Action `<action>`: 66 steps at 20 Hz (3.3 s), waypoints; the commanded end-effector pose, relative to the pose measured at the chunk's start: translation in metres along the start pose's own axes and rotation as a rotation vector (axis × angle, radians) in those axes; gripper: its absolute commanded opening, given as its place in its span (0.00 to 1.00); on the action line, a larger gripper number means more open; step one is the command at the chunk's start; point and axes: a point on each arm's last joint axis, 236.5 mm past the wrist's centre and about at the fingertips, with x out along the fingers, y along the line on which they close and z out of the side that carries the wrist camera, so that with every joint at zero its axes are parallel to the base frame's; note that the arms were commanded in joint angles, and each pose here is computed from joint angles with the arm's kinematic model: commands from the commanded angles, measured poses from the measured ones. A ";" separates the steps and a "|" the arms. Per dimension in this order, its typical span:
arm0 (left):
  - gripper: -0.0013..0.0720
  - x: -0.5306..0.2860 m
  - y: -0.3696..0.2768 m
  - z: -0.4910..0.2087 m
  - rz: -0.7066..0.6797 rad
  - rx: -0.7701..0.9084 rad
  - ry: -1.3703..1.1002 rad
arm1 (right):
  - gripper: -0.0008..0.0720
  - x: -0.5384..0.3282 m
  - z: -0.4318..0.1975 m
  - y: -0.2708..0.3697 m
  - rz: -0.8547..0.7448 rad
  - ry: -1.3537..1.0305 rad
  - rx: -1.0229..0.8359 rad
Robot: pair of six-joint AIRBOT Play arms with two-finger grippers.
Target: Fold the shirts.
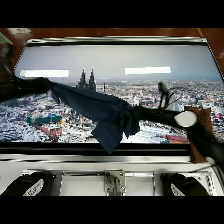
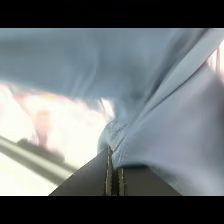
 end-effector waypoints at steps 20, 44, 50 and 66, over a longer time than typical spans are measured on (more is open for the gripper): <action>0.07 -0.246 0.018 -0.018 0.356 0.126 -0.112 | 0.09 -0.281 0.106 0.082 -0.404 -0.365 -0.543; 0.35 0.126 0.152 -0.139 0.247 -0.521 0.078 | 0.09 0.051 0.125 -0.177 -0.246 -0.123 0.224; 0.90 0.056 0.169 -0.148 0.203 -0.550 0.391 | 0.09 0.055 0.093 -0.162 -0.196 0.024 0.189; 0.91 0.081 0.085 -0.306 -0.040 -0.806 0.708 | 0.09 0.056 0.076 -0.154 -0.165 0.101 0.151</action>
